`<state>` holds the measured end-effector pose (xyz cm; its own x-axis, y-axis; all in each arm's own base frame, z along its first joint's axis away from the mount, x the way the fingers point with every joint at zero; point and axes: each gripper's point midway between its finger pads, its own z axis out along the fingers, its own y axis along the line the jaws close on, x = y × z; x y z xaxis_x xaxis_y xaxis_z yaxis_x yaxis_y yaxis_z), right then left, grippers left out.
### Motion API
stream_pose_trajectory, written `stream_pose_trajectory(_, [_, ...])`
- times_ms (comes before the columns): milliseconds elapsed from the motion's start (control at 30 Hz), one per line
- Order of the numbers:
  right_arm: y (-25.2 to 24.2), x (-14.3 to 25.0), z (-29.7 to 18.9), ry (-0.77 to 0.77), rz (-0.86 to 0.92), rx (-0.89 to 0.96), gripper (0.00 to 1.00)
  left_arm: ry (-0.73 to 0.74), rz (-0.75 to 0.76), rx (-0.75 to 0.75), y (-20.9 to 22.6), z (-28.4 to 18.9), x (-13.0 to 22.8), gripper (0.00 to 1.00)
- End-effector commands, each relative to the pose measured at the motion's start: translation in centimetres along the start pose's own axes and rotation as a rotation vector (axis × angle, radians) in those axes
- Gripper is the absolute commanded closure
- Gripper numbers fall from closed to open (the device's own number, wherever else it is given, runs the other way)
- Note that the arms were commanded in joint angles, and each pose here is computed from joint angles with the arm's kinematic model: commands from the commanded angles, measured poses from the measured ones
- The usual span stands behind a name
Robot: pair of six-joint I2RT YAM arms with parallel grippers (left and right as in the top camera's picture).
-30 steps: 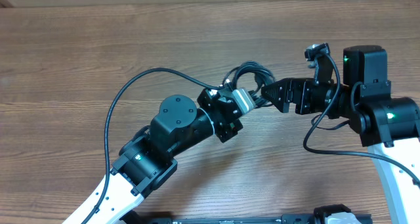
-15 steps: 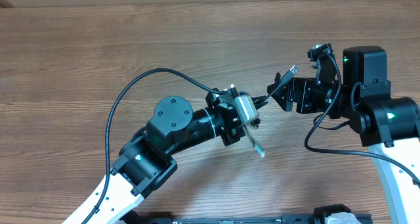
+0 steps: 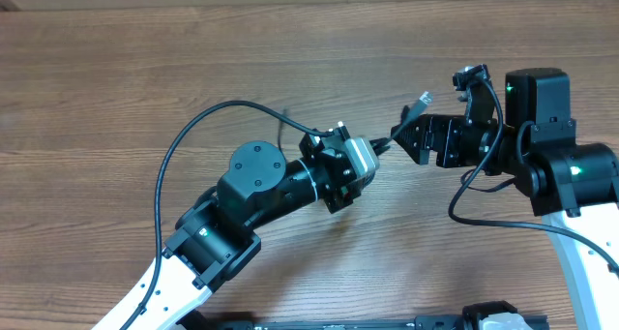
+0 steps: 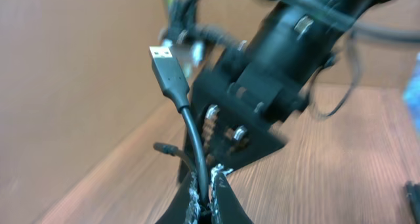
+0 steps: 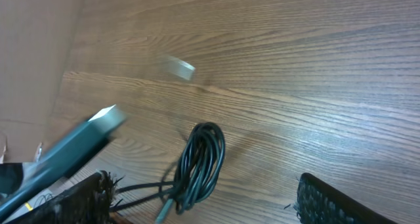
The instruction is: Untangle cables
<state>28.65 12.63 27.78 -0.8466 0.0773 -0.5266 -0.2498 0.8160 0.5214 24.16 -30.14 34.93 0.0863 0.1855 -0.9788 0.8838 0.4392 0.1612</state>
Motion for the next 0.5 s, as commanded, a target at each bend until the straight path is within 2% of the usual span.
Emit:
stream_pose_trajectory(0, [0.4, -0.3, -0.1, -0.004, -0.001, -0.012, 0.12, 0.062, -0.018, -0.147, 2.2, -0.8, 1.0, 0.96])
stream_pose_trajectory(133, [0.4, -0.2, -0.1, 0.000, 0.004, -0.011, 0.12, 0.213, -0.074, -0.244, 3.5, -1.3, 4.7, 0.96])
stream_pose_trajectory(467, [0.4, 0.0, -0.1, 0.006, 0.033, -0.010, 0.11, 0.406, -0.242, -0.458, 5.9, -2.9, 10.1, 0.96])
